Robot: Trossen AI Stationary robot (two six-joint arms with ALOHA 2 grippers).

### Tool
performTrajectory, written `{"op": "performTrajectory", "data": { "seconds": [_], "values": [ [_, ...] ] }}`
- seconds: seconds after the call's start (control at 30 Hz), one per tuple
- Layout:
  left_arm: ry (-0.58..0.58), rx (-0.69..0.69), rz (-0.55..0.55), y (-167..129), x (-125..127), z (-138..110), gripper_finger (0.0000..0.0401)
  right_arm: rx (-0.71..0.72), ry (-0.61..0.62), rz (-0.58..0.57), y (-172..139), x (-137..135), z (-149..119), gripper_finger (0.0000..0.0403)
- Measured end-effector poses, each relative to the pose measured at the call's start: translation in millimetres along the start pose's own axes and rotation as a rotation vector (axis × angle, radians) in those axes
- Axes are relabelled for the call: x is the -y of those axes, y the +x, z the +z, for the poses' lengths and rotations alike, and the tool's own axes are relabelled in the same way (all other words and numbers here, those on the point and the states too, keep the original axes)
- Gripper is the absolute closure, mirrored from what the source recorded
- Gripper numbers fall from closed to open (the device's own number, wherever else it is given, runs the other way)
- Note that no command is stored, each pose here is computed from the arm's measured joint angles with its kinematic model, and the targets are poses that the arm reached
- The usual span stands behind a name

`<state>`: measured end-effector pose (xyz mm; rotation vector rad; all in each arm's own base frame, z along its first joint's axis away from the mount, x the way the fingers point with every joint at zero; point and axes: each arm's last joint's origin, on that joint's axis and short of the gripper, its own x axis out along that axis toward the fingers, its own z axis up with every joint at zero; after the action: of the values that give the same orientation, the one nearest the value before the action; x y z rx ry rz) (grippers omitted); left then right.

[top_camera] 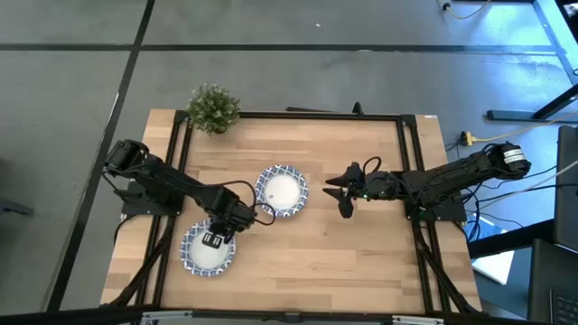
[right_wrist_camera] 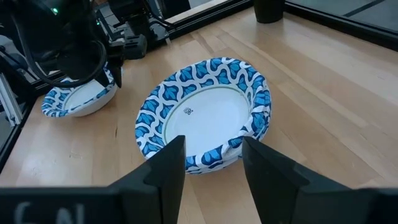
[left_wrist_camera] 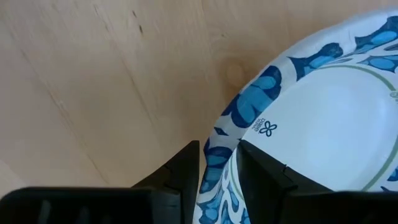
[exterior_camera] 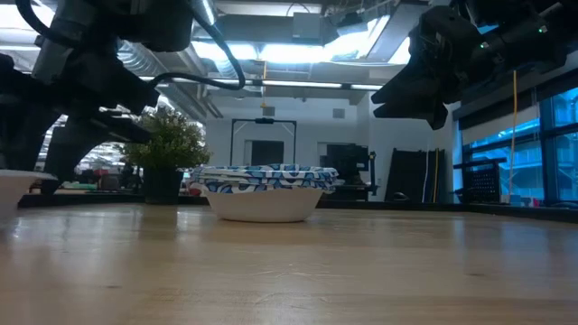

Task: Nest bowls inside each other
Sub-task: Stack the white patterned bowl on top of the right white patterned bowl

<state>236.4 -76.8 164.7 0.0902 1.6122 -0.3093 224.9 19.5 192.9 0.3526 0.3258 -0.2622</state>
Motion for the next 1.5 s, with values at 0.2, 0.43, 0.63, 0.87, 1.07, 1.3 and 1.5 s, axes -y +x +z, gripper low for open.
{"op": "performTrajectory", "data": {
  "seconds": [0.2, 0.43, 0.63, 0.87, 1.07, 1.3, 1.5],
  "values": [
    [0.000, 0.002, 0.003, 0, 0, 0, 0.0332, 0.000, 0.000, 0.000, 0, 0, 0, 0.0243],
    [-0.004, 0.013, -0.005, 0, 0, 1, 0.0395, 0.001, 0.000, -0.001, 0, 0, 0, 0.0243],
    [-0.014, 0.035, -0.008, -1, -4, 3, 0.0399, 0.001, 0.001, -0.001, 0, 0, 0, 0.0243],
    [-0.044, 0.055, -0.058, -5, -19, 2, 0.0400, 0.000, 0.013, -0.001, 0, 0, 0, 0.0243],
    [-0.025, 0.096, -0.085, -13, -29, 5, 0.0400, -0.002, 0.020, -0.002, 0, 0, 0, 0.0243],
    [-0.016, 0.156, -0.106, -31, -51, 9, 0.0401, -0.008, 0.018, -0.005, 0, 0, -1, 0.0243],
    [0.016, 0.231, -0.152, -49, -70, 13, 0.0401, -0.013, 0.022, -0.008, 0, 1, -1, 0.0243]
  ]
}}
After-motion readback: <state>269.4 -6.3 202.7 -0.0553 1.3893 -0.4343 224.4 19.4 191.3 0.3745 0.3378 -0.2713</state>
